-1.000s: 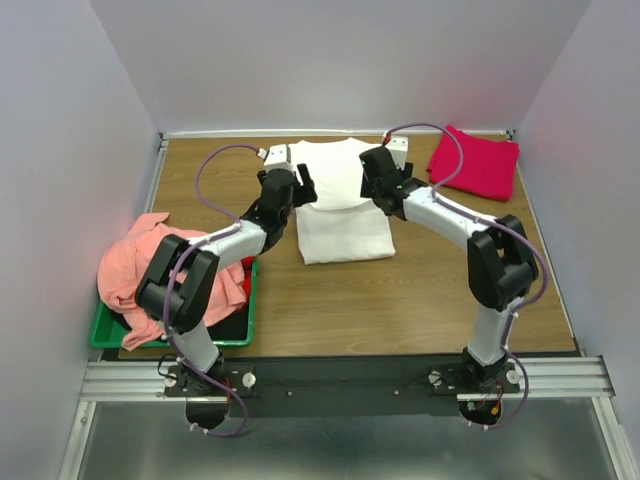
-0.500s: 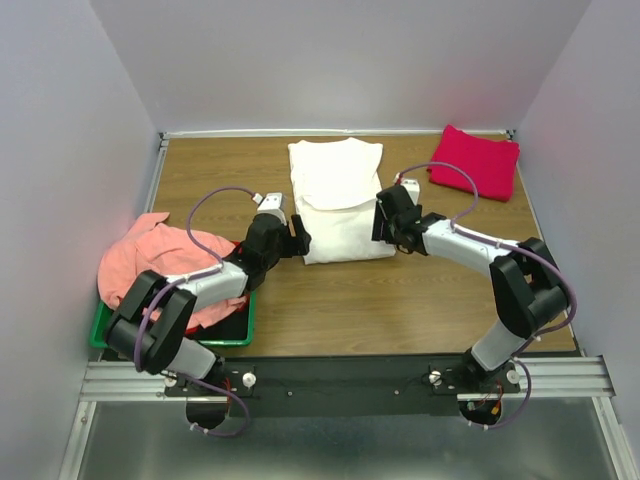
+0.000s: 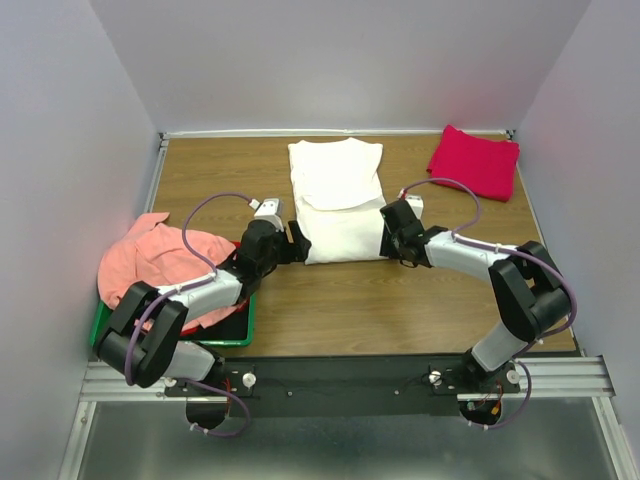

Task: Fold and stack the t-shirts
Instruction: Fold the tshirt

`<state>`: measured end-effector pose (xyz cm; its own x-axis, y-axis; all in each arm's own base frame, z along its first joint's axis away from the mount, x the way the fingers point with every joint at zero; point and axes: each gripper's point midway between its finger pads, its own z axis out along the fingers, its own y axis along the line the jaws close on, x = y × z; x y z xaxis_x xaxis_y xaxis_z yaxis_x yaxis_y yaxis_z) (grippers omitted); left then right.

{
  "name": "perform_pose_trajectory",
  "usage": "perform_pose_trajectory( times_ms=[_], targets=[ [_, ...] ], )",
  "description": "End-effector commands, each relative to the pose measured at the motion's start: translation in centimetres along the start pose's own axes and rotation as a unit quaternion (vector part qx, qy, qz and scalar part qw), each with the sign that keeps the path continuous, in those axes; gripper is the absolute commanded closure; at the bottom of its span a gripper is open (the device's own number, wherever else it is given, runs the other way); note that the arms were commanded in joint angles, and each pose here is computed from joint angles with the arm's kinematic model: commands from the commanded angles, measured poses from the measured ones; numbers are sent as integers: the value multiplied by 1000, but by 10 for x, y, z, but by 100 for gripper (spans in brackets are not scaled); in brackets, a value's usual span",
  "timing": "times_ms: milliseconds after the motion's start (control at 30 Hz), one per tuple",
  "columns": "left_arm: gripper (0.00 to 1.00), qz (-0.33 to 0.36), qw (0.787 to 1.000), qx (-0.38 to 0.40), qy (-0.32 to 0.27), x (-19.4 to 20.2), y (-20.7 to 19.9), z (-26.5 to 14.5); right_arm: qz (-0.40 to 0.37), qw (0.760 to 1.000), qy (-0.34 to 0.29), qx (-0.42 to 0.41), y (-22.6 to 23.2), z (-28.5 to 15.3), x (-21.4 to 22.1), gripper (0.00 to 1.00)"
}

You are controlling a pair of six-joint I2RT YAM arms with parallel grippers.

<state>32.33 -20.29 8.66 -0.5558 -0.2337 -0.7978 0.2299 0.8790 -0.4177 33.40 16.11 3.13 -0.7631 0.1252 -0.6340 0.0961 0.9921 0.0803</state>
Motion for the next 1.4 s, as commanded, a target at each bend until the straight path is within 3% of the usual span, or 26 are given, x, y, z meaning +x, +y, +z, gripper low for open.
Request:
perform_pose_trajectory(
  times_ms=[0,233,467,767,1100,1167,1233,1367],
  targets=[
    [21,-1,1000,10,7,4,-4,-6,18,1000,5,-11,1,0,7,50],
    [23,-5,1000,-1,23,16,3,-10,22,999,26,-5,-3,7,24,68],
    [31,-6,998,-7,59,40,6,-5,23,999,42,-2,-5,11,35,82],
    [41,-1,996,6,84,58,-6,1,26,999,38,-1,-5,10,33,83],
    [43,1,995,-12,100,72,0,15,27,999,37,-4,-4,8,32,84],
    [45,1,995,-12,99,72,0,17,26,999,36,-6,-4,7,32,84],
    [55,4,994,-16,107,75,1,20,27,999,36,-7,-4,7,31,84],
    [57,4,993,-29,115,82,6,18,27,999,35,-7,-4,6,31,84]
  ],
)
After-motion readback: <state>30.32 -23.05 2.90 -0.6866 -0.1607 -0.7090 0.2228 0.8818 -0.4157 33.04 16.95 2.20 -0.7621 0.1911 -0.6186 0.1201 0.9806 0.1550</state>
